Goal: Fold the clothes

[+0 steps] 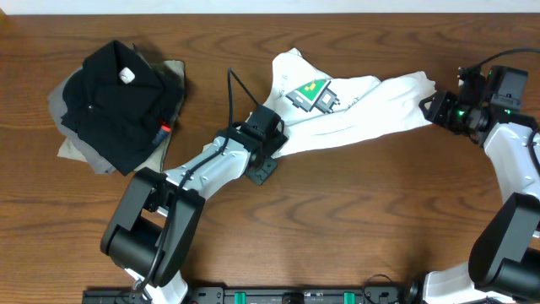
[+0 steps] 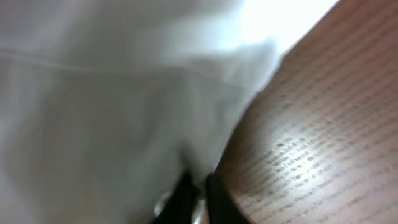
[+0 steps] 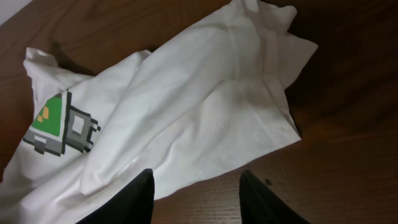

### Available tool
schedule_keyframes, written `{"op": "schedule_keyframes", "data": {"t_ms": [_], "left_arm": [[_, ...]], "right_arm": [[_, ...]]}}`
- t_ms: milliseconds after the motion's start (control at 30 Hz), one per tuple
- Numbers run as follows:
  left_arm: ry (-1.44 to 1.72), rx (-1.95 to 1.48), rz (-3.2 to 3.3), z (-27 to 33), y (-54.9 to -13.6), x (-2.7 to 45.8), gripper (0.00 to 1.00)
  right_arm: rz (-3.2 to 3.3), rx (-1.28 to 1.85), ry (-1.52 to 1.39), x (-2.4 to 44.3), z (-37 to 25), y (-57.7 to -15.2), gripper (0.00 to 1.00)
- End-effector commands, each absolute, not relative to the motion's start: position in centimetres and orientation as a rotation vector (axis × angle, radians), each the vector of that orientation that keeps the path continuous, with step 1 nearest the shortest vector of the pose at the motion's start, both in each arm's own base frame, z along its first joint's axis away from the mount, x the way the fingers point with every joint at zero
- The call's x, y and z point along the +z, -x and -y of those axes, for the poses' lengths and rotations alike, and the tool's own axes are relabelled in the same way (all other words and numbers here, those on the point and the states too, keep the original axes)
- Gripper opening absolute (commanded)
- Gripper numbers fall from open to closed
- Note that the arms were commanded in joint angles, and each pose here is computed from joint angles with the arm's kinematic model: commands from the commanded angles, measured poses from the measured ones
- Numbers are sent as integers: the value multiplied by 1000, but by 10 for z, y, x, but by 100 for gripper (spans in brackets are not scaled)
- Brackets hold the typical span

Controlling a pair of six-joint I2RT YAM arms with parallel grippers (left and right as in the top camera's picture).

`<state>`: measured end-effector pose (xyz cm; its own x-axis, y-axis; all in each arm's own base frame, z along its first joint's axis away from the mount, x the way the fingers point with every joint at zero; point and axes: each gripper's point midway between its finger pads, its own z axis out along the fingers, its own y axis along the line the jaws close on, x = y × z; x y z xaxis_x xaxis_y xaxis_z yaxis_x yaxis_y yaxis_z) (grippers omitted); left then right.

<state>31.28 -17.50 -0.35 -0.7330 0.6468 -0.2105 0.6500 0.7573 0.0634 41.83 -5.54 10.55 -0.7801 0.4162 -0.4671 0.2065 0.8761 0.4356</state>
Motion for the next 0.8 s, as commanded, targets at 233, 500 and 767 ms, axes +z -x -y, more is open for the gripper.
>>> {"op": "schedule_keyframes", "data": {"t_ms": [233, 500, 767], "left_arm": [[-820, -8, -2805, 165, -305, 93, 6], [-734, -72, -2627, 157, -292, 176, 6], [-642, -39, -2556, 146, -291, 201, 6]], "right_arm": [[-2548, 346, -558, 90, 71, -404, 41], [-2617, 402, -622, 59, 52, -381, 41], [-2593, 575, -428, 26, -8, -372, 53]]}}
